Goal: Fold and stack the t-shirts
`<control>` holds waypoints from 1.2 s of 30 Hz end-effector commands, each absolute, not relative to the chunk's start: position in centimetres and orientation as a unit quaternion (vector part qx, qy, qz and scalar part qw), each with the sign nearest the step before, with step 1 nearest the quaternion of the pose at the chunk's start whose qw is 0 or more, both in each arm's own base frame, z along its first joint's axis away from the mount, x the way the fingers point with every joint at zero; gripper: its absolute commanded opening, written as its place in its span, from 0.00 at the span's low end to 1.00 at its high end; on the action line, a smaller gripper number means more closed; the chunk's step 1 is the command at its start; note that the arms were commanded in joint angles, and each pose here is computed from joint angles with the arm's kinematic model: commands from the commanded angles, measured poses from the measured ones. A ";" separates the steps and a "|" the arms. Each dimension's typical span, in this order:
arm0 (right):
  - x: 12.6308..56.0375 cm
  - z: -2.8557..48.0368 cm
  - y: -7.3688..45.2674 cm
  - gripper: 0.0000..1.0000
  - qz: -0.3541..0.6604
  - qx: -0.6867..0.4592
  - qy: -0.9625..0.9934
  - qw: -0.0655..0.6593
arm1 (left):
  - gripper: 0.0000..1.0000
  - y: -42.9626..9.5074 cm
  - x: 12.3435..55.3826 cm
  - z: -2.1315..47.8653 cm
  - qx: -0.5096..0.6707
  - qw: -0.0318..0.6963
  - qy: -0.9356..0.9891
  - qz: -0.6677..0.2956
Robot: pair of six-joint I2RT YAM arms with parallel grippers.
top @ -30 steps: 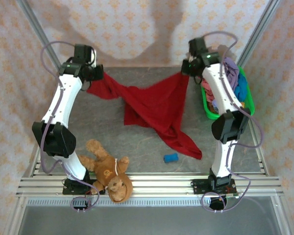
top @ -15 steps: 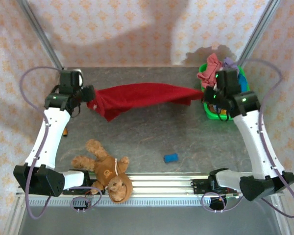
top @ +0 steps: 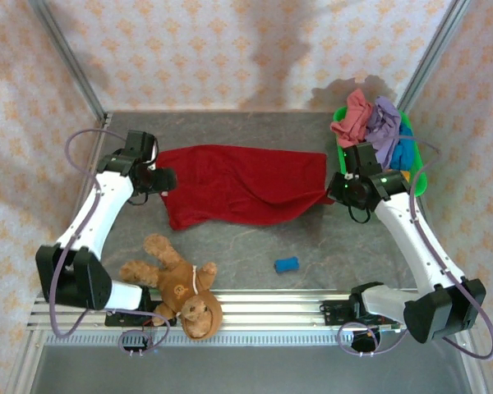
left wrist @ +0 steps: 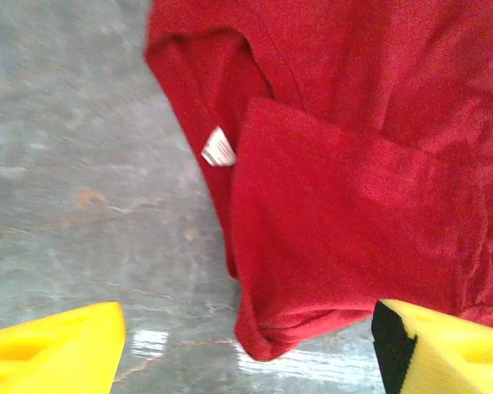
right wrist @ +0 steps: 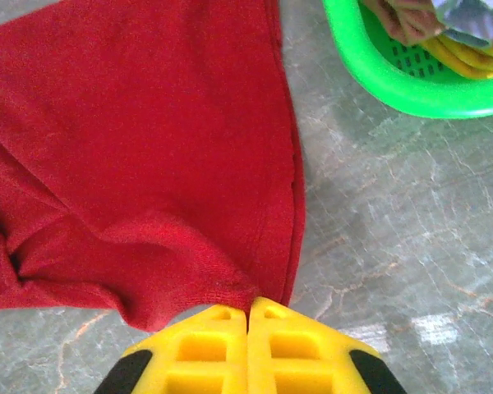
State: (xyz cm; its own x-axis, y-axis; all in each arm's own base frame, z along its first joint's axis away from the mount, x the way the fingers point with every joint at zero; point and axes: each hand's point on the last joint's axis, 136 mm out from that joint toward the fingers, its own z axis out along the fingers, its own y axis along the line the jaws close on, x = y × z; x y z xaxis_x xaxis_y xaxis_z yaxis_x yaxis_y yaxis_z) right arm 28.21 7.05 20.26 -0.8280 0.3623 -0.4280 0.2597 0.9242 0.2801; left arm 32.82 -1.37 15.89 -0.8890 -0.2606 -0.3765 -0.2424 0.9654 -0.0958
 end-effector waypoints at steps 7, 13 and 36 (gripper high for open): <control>31.0 21.6 8.7 0.00 0.159 0.174 0.936 0.262 | 0.72 -1.3 36.2 9.2 -0.171 0.105 0.977 -0.075; 31.9 22.1 8.9 0.00 0.168 0.177 0.931 0.273 | 0.59 0.1 39.5 8.1 -0.180 0.095 0.973 -0.106; 33.4 22.1 9.5 0.00 0.171 0.170 0.936 0.257 | 0.25 -0.4 42.1 3.5 -0.185 0.050 0.970 -0.148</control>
State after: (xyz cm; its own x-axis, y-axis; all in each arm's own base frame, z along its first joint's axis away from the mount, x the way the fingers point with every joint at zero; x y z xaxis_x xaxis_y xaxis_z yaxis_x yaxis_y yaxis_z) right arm 32.70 9.94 21.19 -0.8240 0.3988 -0.4025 0.2278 0.8836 0.4092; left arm 42.60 -0.31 3.98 -0.9214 -0.3834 -0.0638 -0.3495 0.8892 -0.2954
